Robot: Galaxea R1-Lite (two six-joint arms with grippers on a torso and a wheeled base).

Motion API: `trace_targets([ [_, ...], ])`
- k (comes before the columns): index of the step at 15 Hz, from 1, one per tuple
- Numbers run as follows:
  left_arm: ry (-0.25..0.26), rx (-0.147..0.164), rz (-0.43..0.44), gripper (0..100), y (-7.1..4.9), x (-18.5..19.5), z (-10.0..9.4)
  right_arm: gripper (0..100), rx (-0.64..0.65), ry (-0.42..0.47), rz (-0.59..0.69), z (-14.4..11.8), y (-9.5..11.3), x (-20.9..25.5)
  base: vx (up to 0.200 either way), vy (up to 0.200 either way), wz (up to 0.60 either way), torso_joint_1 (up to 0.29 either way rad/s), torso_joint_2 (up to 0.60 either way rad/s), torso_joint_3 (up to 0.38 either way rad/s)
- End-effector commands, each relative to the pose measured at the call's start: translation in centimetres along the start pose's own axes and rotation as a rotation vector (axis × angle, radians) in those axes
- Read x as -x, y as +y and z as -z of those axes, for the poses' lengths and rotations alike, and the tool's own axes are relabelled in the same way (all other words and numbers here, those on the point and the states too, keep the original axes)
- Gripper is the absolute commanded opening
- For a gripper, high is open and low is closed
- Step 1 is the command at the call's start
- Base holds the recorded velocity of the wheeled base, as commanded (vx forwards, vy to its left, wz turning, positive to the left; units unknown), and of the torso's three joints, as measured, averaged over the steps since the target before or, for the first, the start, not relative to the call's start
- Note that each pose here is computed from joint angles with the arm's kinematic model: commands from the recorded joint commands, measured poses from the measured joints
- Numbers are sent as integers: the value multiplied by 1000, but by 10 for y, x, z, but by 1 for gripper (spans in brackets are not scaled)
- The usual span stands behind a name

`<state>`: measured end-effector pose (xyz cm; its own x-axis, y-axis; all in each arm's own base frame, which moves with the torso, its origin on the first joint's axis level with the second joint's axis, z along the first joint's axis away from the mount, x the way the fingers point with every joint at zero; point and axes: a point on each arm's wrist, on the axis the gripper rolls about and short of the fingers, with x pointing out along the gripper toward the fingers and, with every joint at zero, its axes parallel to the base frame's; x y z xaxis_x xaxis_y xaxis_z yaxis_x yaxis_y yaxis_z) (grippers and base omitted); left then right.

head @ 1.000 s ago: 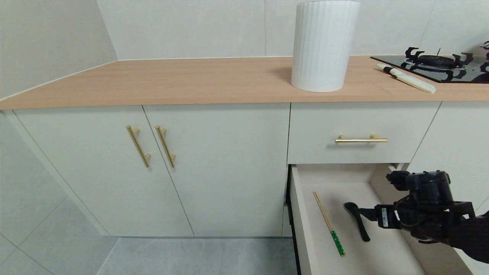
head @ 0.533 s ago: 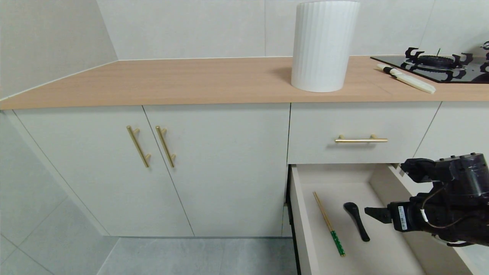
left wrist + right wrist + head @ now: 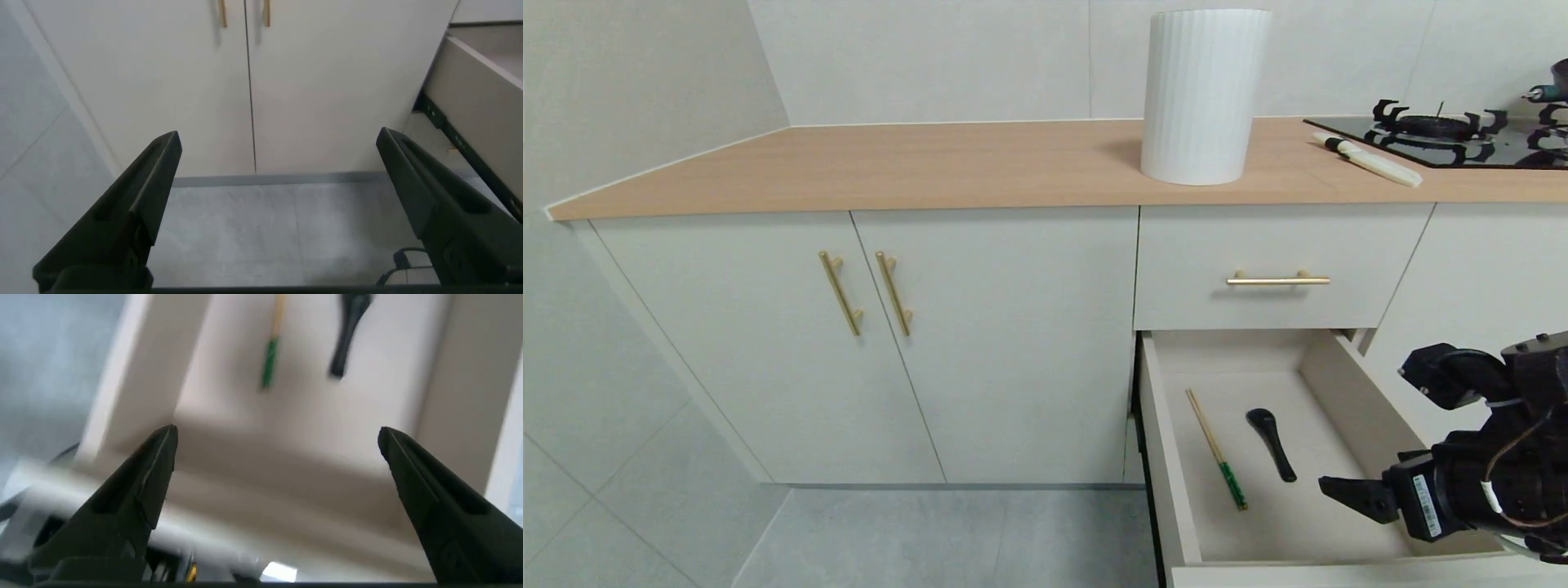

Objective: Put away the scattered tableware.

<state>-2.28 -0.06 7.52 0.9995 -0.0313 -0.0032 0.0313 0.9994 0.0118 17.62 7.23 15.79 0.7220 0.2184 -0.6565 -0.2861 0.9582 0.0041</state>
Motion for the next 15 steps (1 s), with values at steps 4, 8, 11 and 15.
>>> trace_targets([
  [4,0,0,-1,100,0,0,0,100,61,34,-24,6,5,8,-100,0,0,-1,1,2],
  [8,0,1,-1,100,0,0,0,100,215,267,-72,28,14,6,0,0,0,0,0,0],
  [11,0,1,-1,100,0,0,0,100,223,388,-83,36,16,-16,0,0,0,0,0,0],
  [15,0,1,-1,100,0,0,0,100,227,461,-70,40,18,-34,0,0,0,0,0,0],
])
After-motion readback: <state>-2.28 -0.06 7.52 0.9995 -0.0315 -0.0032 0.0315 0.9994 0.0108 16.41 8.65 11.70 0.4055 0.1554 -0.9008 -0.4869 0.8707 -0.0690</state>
